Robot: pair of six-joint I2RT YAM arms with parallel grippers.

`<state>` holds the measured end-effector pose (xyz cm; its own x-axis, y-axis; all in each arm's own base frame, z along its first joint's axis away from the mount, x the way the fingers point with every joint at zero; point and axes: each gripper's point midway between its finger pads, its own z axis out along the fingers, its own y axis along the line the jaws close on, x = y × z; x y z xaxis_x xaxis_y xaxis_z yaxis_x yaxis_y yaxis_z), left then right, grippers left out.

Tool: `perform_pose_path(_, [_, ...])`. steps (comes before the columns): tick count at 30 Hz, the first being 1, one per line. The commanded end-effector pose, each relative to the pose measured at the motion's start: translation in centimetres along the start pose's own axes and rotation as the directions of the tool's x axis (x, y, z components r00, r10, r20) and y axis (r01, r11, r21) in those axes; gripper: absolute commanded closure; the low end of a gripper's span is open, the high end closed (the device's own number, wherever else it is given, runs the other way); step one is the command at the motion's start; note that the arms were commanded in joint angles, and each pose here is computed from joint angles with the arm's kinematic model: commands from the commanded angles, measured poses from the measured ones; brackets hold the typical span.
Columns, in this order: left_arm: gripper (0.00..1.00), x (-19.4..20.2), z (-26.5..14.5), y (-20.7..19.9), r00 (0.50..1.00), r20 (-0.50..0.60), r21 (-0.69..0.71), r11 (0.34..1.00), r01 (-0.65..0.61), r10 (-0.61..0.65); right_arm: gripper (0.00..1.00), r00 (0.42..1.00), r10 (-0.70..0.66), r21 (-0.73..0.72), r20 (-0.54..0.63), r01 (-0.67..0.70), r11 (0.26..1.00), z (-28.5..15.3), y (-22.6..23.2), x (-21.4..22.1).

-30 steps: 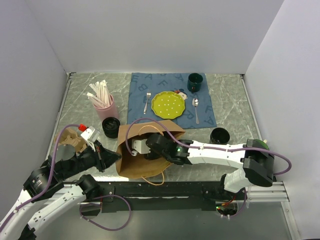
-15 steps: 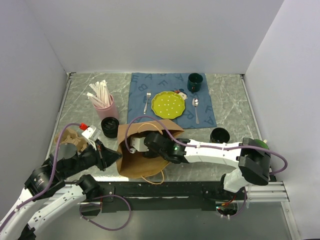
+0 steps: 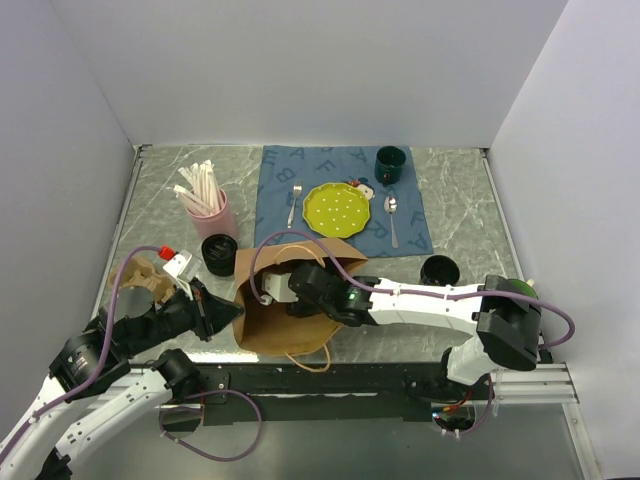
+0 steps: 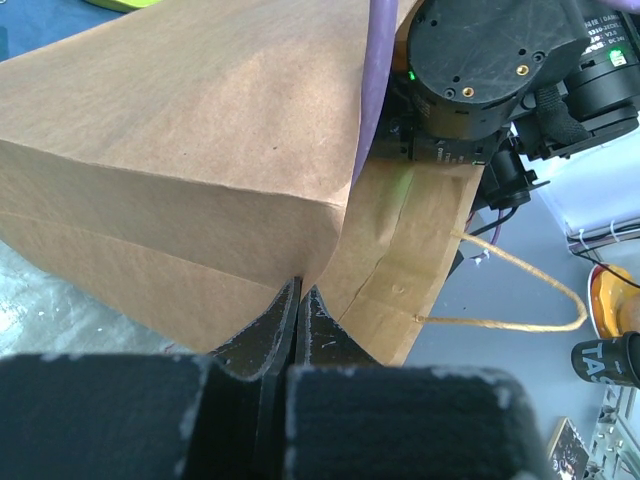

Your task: Pack the takeout coffee

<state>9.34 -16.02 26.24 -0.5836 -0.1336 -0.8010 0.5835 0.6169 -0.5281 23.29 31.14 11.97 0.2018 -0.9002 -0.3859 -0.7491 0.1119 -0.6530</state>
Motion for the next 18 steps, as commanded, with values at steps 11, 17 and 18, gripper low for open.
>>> perform_pose_path(11, [0.99, -1.9, -0.1, -2.1, 0.999, 0.044, 0.078, 0.997, -0.001, -0.002, 0.0, 0.997, 0.05, -0.02, -0.065, -0.051, 0.999, -0.7, -1.0, 2.1])
perform_pose_path(17, [0.99, -2.0, -0.1, -2.1, 0.999, 0.047, 0.078, 0.997, 0.004, -0.008, 0.0, 0.997, 0.06, -0.006, -0.05, -0.06, 0.998, -1.5, -1.8, 1.6])
perform_pose_path(18, [0.99, -2.1, -0.1, -2.1, 0.999, 0.05, 0.078, 0.997, 0.004, -0.008, 0.01, 0.997, 0.062, -0.004, -0.05, -0.062, 0.998, -1.8, -1.9, 1.6])
